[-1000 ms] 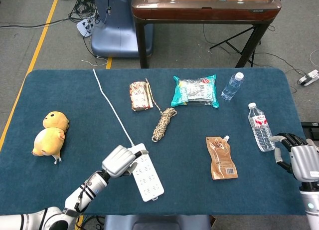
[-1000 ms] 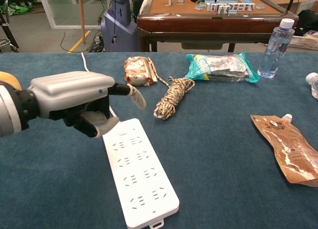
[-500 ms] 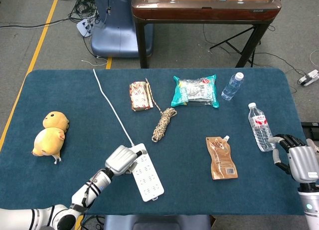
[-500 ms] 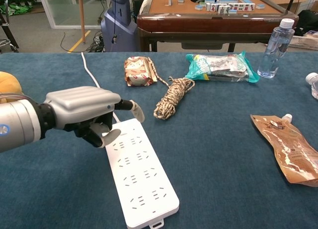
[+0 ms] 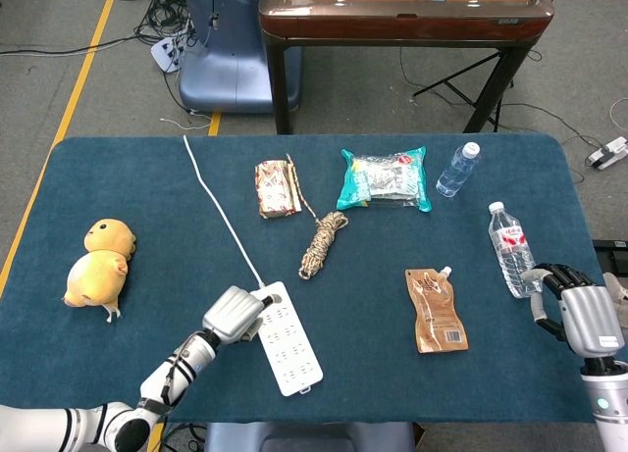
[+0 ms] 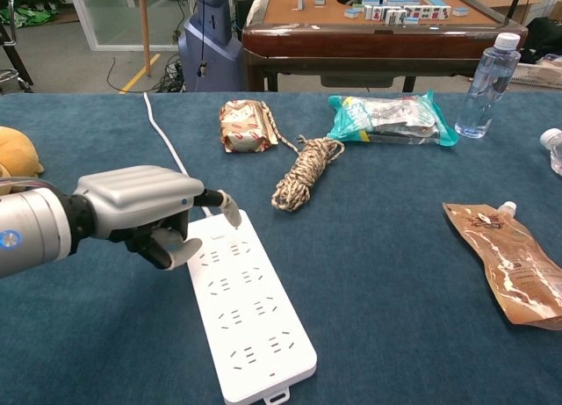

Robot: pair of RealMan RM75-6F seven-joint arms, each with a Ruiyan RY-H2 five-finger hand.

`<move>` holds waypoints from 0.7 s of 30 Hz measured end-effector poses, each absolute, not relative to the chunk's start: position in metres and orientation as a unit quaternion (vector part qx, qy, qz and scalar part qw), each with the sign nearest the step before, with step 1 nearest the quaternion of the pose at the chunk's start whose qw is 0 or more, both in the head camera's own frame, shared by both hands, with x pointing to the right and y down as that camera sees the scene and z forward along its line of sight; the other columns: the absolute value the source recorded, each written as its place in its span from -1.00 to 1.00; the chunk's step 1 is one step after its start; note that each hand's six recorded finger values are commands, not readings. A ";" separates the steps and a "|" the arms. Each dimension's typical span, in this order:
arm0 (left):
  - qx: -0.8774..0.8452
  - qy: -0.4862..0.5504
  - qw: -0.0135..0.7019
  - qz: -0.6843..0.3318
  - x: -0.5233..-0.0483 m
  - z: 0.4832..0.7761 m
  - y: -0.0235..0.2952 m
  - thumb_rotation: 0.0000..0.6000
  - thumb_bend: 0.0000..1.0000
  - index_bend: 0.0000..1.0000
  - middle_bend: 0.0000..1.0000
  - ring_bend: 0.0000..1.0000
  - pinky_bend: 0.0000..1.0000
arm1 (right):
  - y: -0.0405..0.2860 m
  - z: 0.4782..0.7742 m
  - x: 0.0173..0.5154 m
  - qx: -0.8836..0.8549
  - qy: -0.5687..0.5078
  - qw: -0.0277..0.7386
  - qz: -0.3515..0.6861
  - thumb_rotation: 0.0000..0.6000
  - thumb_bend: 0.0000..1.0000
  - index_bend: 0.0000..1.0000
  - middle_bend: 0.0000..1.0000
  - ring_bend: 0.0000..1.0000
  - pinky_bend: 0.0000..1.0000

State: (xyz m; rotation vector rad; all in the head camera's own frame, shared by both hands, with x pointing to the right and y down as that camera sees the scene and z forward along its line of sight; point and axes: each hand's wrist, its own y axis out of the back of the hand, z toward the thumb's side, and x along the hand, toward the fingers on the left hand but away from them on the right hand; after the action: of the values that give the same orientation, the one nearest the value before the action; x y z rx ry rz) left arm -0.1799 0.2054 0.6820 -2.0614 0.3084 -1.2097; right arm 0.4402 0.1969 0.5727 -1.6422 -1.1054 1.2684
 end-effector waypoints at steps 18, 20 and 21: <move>-0.790 0.115 0.358 -0.484 -0.193 0.684 0.209 1.00 0.15 -0.45 1.00 1.00 1.00 | 0.196 0.578 0.436 -0.650 -0.429 0.382 0.498 1.00 0.05 -0.21 -0.26 -0.36 -0.17; -0.789 0.114 0.360 -0.485 -0.193 0.684 0.210 1.00 0.15 -0.45 1.00 1.00 1.00 | 0.196 0.578 0.436 -0.649 -0.429 0.381 0.499 1.00 0.05 -0.21 -0.26 -0.36 -0.17; -0.789 0.113 0.361 -0.485 -0.193 0.684 0.211 1.00 0.15 -0.45 1.00 1.00 1.00 | 0.196 0.578 0.437 -0.649 -0.430 0.381 0.499 1.00 0.05 -0.21 -0.26 -0.36 -0.17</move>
State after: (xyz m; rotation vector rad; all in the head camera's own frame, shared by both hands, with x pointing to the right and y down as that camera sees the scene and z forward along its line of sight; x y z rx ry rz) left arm -0.1929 0.2106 0.6843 -2.0325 0.2909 -1.2485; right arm 0.4369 0.1959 0.5781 -1.6558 -1.0967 1.2748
